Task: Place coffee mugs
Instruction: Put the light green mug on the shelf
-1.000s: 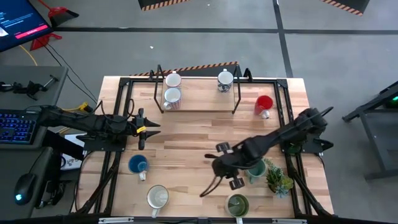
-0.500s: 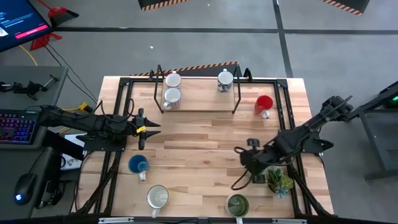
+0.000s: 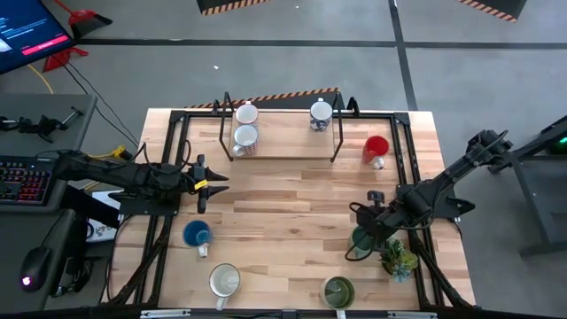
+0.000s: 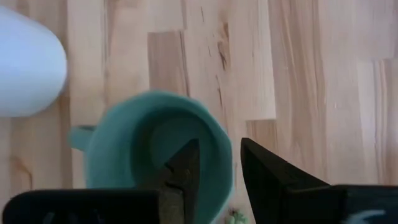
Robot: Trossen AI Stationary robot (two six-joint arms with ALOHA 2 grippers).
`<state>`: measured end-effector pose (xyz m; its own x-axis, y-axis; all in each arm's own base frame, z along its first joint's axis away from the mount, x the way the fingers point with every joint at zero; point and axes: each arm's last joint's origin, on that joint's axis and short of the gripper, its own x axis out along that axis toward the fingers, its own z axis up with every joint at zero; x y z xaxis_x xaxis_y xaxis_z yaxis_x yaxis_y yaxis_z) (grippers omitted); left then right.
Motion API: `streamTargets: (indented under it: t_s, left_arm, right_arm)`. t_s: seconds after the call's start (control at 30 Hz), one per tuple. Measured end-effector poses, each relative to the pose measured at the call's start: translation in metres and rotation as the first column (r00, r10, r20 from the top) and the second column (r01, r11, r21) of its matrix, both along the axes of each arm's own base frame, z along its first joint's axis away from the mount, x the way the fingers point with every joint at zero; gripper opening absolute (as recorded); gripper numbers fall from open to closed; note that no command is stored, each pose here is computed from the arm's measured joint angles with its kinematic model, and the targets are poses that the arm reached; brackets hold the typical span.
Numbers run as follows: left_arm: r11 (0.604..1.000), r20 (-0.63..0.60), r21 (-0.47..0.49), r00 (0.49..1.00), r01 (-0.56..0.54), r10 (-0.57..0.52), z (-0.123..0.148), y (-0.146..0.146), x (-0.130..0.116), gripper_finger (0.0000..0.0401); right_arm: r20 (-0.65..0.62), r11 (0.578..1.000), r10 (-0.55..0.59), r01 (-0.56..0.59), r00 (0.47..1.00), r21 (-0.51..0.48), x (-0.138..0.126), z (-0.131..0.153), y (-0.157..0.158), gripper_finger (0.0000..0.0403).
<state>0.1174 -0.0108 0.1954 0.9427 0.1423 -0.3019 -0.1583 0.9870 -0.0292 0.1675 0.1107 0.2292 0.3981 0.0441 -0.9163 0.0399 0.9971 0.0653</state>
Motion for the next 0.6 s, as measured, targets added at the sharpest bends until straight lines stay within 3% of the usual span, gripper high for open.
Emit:
streamTargets:
  t_s: [0.6]
  left_arm:
    - [1.000,0.001,-0.001,1.000,-0.001,0.001,0.000,0.000,0.000,0.0122]
  right_arm:
    - [0.013,1.000,0.018,-0.018,1.000,0.008,-0.004,-0.030,-0.003,0.0096]
